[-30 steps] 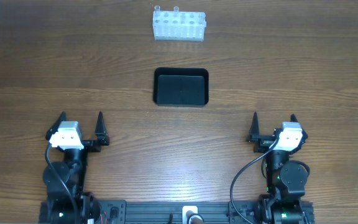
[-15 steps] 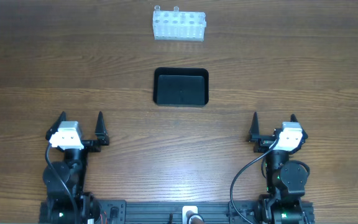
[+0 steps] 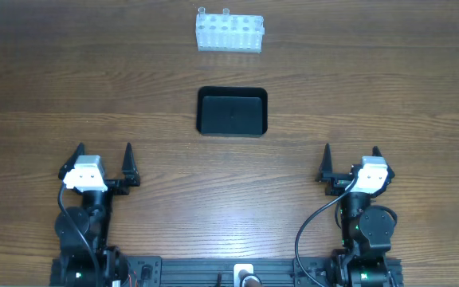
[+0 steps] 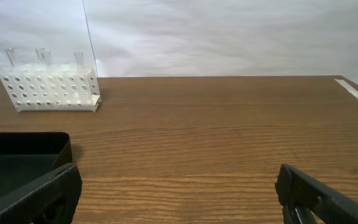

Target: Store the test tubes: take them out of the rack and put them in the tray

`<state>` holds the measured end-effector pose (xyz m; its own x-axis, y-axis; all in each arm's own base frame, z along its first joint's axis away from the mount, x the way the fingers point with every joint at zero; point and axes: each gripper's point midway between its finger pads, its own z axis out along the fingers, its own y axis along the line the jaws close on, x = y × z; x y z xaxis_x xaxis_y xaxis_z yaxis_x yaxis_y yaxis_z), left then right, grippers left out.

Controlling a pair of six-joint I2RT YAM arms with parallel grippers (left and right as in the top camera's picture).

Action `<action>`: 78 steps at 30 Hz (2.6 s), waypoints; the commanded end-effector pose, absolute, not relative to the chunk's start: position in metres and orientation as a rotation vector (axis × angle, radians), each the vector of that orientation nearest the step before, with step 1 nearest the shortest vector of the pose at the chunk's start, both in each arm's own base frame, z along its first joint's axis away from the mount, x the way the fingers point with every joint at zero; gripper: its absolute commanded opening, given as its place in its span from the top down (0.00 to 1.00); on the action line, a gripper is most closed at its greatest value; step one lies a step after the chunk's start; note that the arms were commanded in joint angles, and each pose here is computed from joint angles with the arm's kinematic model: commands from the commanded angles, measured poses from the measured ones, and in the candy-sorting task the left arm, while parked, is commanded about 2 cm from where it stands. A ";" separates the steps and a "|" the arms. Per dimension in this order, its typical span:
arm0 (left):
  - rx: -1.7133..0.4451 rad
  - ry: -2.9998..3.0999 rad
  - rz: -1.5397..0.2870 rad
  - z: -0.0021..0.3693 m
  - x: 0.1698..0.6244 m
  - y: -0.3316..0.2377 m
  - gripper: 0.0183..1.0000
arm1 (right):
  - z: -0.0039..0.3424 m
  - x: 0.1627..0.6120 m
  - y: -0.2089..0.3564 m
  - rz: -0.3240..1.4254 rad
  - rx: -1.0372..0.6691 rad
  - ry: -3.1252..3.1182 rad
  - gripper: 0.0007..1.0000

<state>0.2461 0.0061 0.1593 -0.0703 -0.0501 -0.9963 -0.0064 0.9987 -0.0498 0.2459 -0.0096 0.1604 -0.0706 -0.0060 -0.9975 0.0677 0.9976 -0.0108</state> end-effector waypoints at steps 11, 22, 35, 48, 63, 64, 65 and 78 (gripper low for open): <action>-0.038 1.642 -0.030 0.157 0.246 0.007 0.00 | 0.158 0.246 -0.012 -0.068 0.054 1.640 0.01; -0.026 1.643 -0.038 0.157 0.246 0.002 0.00 | 0.158 0.246 -0.012 -0.069 0.054 1.640 0.01; 0.055 1.504 -0.151 0.277 0.310 -0.019 0.00 | 0.158 0.246 -0.012 -0.068 0.054 1.640 0.01; 0.188 1.792 -0.292 0.250 0.505 -0.103 0.00 | 0.158 0.246 -0.012 -0.068 0.054 1.640 0.01; 0.222 1.945 -0.265 0.160 0.616 -0.174 0.00 | 0.158 0.246 -0.012 -0.068 0.054 1.640 0.01; 0.219 1.946 -0.261 0.158 0.619 -0.175 0.00 | 0.158 0.246 -0.012 -0.069 0.054 1.640 0.01; 0.210 1.950 -0.255 0.155 0.621 -0.175 0.00 | 0.158 0.246 -0.012 -0.069 0.054 1.640 0.01; 0.169 1.980 -0.212 0.120 0.639 -0.179 0.12 | 0.158 0.246 -0.012 -0.068 0.054 1.640 0.01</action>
